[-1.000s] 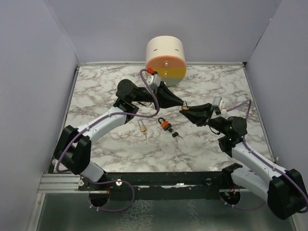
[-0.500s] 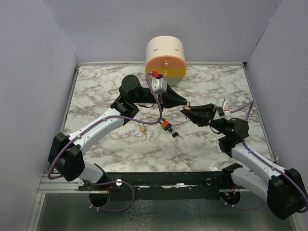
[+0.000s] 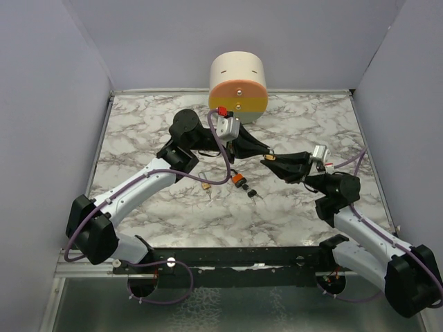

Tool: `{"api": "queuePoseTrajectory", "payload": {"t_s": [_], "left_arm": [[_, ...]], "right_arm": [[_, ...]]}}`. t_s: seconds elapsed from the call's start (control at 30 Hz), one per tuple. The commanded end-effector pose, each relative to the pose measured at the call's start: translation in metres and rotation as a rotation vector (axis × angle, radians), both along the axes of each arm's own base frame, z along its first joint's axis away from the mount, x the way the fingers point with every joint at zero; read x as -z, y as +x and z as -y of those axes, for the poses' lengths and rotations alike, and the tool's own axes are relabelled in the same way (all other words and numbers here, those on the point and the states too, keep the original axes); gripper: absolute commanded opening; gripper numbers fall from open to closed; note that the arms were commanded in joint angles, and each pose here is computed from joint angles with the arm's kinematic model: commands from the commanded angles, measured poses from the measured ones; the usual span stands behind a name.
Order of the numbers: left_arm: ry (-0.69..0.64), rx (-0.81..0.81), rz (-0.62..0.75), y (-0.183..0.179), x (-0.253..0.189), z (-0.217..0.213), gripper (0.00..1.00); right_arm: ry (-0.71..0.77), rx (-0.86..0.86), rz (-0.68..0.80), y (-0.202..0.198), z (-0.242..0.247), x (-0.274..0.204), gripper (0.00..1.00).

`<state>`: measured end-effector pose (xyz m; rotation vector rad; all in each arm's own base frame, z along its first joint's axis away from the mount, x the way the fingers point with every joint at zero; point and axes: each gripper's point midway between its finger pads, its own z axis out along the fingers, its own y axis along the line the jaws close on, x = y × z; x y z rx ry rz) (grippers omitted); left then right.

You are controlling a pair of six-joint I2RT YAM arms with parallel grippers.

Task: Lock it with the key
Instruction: Lock the lock.

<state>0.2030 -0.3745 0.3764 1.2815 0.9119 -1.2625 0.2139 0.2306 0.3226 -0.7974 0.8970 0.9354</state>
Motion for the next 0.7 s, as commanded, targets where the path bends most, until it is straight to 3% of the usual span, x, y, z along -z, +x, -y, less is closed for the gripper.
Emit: {"api": "queuePoseTrajectory", "payload": {"t_s": [0.0, 0.4, 0.67], "left_arm": [[0.073, 0.03, -0.073, -0.01, 0.027, 0.004, 0.0], [0.087, 0.041, -0.095, -0.009, 0.032, 0.008, 0.0], [0.108, 0.041, -0.114, -0.008, 0.04, 0.012, 0.0]], "right_arm": [[0.087, 0.079, 0.163, -0.006, 0.011, -0.042, 0.02], [0.14, 0.132, 0.199, -0.005, 0.021, -0.053, 0.02], [0.18, 0.215, 0.281, 0.004, 0.029, -0.085, 0.02]]}}
